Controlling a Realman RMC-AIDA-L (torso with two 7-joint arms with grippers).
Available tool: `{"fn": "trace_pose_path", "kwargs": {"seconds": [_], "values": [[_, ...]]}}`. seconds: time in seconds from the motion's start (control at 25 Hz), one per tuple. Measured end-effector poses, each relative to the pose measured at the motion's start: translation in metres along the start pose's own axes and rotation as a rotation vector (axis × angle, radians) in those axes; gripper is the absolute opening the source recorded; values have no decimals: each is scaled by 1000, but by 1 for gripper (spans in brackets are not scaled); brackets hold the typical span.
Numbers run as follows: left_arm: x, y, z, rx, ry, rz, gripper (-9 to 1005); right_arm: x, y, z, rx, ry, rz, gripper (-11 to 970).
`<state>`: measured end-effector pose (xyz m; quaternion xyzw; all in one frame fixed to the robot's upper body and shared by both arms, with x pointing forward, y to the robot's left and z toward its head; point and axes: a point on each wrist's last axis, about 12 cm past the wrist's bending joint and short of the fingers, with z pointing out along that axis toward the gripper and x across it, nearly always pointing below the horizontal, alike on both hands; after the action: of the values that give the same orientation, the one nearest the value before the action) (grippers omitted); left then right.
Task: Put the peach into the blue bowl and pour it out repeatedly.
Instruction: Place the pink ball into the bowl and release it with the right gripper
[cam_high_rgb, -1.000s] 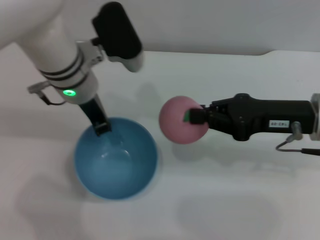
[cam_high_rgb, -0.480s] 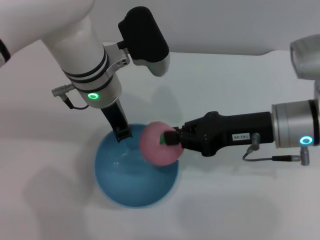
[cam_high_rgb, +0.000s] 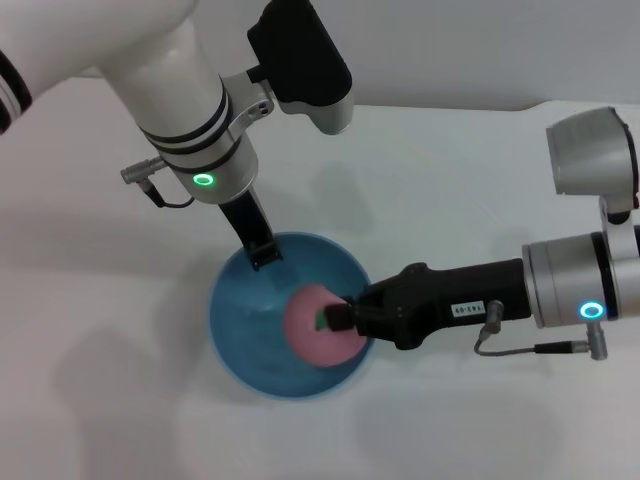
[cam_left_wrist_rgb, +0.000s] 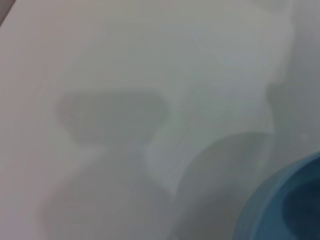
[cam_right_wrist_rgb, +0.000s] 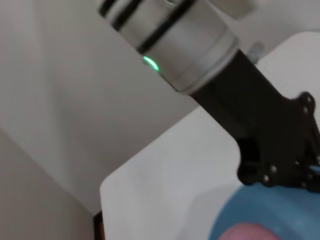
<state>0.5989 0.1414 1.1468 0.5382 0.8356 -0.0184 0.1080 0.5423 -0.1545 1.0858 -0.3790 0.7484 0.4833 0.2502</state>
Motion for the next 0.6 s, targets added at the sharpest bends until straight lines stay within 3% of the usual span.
{"fn": "trace_pose_path", "kwargs": {"seconds": [0.24, 0.6], "values": [[-6, -2, -2, 17, -18, 14, -1, 5, -4, 0, 25, 8, 52, 45], [-8, -4, -1, 30, -36, 1, -1, 4, -5, -3, 35, 2, 56, 340]]}}
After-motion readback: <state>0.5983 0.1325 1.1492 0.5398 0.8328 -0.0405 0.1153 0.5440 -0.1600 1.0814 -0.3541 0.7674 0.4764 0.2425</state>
